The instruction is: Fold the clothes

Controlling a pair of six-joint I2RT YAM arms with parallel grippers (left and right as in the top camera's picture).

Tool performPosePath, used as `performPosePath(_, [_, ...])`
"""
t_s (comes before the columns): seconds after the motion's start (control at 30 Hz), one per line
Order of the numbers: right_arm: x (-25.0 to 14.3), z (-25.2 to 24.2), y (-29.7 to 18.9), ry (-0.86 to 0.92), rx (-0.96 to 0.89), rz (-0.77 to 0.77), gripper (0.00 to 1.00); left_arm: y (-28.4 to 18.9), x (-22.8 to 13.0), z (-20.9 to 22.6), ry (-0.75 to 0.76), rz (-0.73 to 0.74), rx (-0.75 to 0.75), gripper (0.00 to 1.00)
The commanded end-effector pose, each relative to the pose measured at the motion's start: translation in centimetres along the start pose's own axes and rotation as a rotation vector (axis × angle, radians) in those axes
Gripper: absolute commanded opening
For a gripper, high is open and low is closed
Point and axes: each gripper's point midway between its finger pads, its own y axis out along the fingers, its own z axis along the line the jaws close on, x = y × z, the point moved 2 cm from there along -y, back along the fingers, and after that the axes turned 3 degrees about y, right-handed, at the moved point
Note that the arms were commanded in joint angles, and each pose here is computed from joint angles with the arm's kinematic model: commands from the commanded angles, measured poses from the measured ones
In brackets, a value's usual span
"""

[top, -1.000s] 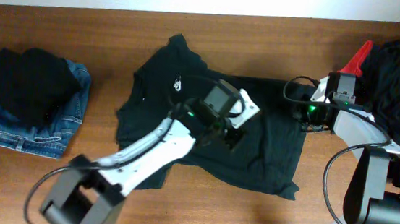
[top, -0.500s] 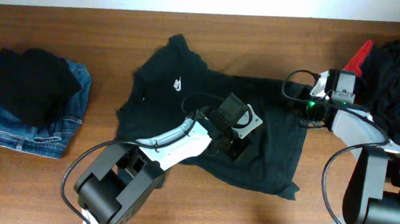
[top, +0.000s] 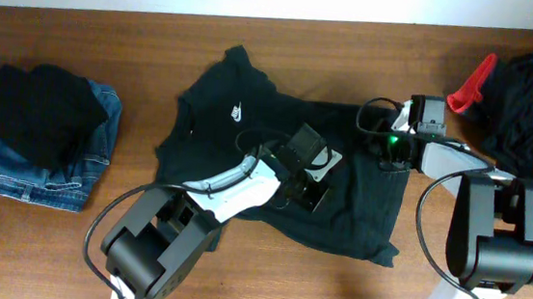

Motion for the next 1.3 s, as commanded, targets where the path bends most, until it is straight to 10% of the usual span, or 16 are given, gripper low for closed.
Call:
performPosePath(0.0, [-0.1, -1.8, 1.7, 0.043, -0.072, -0.005, 0.04, 0.7, -0.2, 1.1, -0.078, 0.009, 0.014, 0.0])
performPosePath(0.4, [4.6, -3.9, 2.7, 0.023, -0.124, -0.196, 0.04, 2.0, -2.3, 3.9, -0.4, 0.089, -0.071, 0.0])
performPosePath(0.77, [9.9, 2.4, -0.6, -0.195, -0.006, -0.169, 0.05, 1.8, -0.6, 3.6, -0.316, 0.036, -0.089, 0.01])
performPosePath(0.93, [10.5, 5.5, -4.2, -0.241, 0.048, -0.097, 0.23, -0.5, 2.3, 2.9, -0.196, -0.016, -0.101, 0.11])
performPosePath(1.27, [8.9, 9.2, -12.9, -0.287, 0.032, -0.029, 0.53, -14.6, 7.3, 8.6, -0.049, -0.133, 0.477, 0.25])
